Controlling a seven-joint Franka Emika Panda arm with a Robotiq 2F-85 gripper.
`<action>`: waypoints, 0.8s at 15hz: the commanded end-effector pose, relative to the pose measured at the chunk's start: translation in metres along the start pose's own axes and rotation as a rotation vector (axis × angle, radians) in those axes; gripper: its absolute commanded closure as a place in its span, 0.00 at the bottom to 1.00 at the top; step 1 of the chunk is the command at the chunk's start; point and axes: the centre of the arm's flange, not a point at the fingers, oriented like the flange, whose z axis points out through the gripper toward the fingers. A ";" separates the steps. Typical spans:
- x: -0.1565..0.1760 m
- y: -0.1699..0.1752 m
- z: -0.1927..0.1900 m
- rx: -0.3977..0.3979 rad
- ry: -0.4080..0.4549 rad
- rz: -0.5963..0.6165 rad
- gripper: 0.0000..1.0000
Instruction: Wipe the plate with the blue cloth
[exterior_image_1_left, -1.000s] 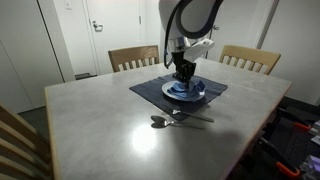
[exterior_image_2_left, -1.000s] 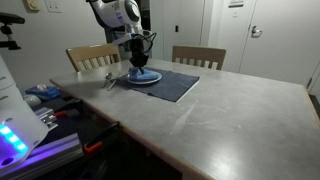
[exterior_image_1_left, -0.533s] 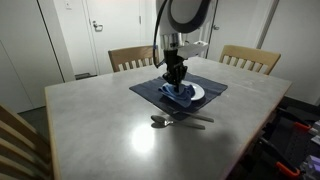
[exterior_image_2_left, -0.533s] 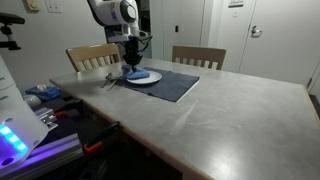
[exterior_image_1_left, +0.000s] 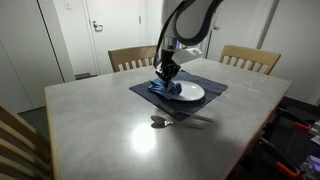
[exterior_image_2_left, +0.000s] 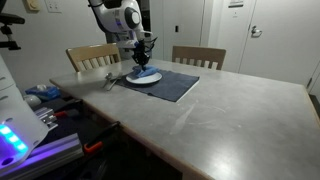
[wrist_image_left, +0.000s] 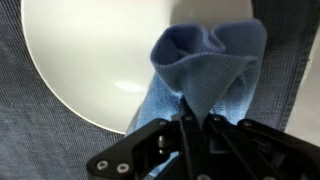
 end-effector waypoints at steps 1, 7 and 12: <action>-0.006 0.015 0.011 -0.066 0.056 0.016 0.98; -0.017 0.035 0.006 -0.190 -0.059 0.026 0.98; -0.033 0.034 0.009 -0.287 -0.216 -0.065 0.98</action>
